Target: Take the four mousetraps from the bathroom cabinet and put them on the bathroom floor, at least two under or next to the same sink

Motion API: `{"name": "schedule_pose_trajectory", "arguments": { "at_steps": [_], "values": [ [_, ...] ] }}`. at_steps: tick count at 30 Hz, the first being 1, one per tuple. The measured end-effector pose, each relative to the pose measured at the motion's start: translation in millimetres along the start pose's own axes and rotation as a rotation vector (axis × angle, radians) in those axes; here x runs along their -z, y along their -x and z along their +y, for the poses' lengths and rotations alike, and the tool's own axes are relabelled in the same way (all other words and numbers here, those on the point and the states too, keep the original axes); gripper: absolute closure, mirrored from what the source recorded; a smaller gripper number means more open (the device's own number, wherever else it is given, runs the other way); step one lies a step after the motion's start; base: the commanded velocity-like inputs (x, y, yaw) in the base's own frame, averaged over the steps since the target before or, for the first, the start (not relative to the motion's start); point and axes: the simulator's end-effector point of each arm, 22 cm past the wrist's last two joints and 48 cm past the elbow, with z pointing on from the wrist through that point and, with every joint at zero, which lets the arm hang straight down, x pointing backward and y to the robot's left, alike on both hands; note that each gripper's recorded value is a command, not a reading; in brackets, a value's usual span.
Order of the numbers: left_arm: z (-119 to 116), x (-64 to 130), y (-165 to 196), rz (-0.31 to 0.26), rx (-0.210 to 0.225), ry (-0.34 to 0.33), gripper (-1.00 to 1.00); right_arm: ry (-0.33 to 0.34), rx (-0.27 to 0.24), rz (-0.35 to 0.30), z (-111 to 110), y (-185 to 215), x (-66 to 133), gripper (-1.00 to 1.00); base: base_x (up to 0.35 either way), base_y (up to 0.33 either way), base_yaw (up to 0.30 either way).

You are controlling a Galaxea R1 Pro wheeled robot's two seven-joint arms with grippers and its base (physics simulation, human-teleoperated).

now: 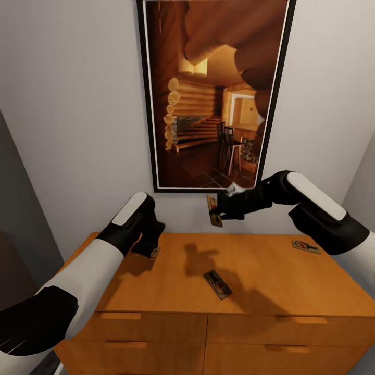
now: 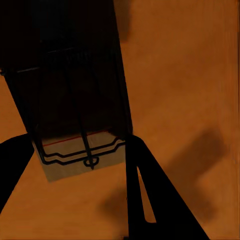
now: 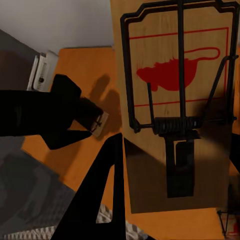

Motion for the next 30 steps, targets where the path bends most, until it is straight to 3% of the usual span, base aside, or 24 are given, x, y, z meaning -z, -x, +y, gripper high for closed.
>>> {"name": "schedule_pose_trajectory", "arguments": {
  "at_steps": [12, 17, 25, 30],
  "values": [
    [-8, 8.9, 1, -0.013, -0.063, -0.035, 1.00, -0.071, -0.029, 0.043, -28, -13, -15.8, 1.00, -0.246, 0.000, 0.000],
    [-4, 7.5, 12, -0.033, -0.070, -0.028, 1.00, -0.104, -0.043, 0.054, -43, -16, -18.9, 1.00, -0.330, 0.000, 0.000],
    [0, 4.7, 17, -0.062, -0.093, -0.013, 1.00, -0.118, -0.052, 0.055, -49, -15, -19.6, 1.00, -0.331, 0.000, 0.000],
    [2, 3.8, 24, -0.071, -0.112, -0.008, 1.00, -0.153, -0.066, 0.094, -65, -28, -30.9, 1.00, -0.331, 0.000, 0.000]
  ]
}}
